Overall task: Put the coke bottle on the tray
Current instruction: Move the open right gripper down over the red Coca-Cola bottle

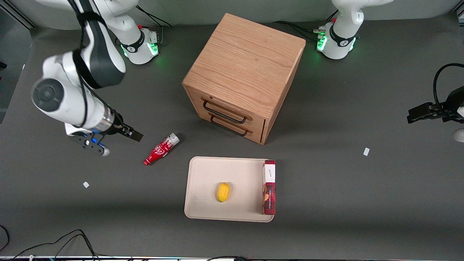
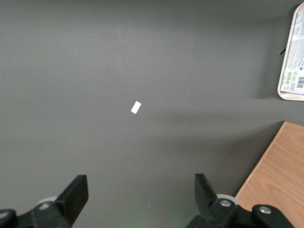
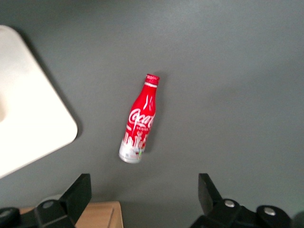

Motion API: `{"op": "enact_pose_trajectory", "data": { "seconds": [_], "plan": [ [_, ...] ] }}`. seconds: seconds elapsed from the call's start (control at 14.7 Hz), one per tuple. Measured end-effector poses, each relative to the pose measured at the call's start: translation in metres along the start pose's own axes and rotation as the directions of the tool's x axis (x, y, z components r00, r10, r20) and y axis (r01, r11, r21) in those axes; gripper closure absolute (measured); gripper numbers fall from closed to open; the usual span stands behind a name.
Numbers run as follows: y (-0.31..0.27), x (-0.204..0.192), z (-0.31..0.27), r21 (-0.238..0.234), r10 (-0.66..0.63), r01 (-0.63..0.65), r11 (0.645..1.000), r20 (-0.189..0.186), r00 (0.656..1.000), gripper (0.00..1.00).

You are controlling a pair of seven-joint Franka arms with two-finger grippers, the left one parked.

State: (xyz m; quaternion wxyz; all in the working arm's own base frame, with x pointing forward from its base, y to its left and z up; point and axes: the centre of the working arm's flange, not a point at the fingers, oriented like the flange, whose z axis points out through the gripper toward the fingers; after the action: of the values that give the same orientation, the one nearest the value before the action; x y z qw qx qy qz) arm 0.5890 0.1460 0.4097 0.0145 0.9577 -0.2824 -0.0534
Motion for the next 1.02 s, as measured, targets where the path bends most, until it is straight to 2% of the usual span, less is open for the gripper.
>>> {"op": "enact_pose_trajectory", "data": {
  "seconds": [0.27, 0.41, 0.55, 1.02],
  "plan": [
    [-0.015, -0.003, 0.082, 0.008, 0.132, -0.132, 0.991, -0.024, 0.991, 0.00],
    [-0.030, -0.017, 0.116, 0.002, 0.178, -0.178, 0.984, -0.019, 0.984, 0.00],
    [-0.037, -0.023, 0.140, -0.005, 0.199, -0.199, 0.980, -0.017, 0.980, 0.00],
    [-0.036, -0.023, 0.210, 0.018, 0.235, -0.234, 0.972, -0.044, 0.971, 0.00]
  ]
}}
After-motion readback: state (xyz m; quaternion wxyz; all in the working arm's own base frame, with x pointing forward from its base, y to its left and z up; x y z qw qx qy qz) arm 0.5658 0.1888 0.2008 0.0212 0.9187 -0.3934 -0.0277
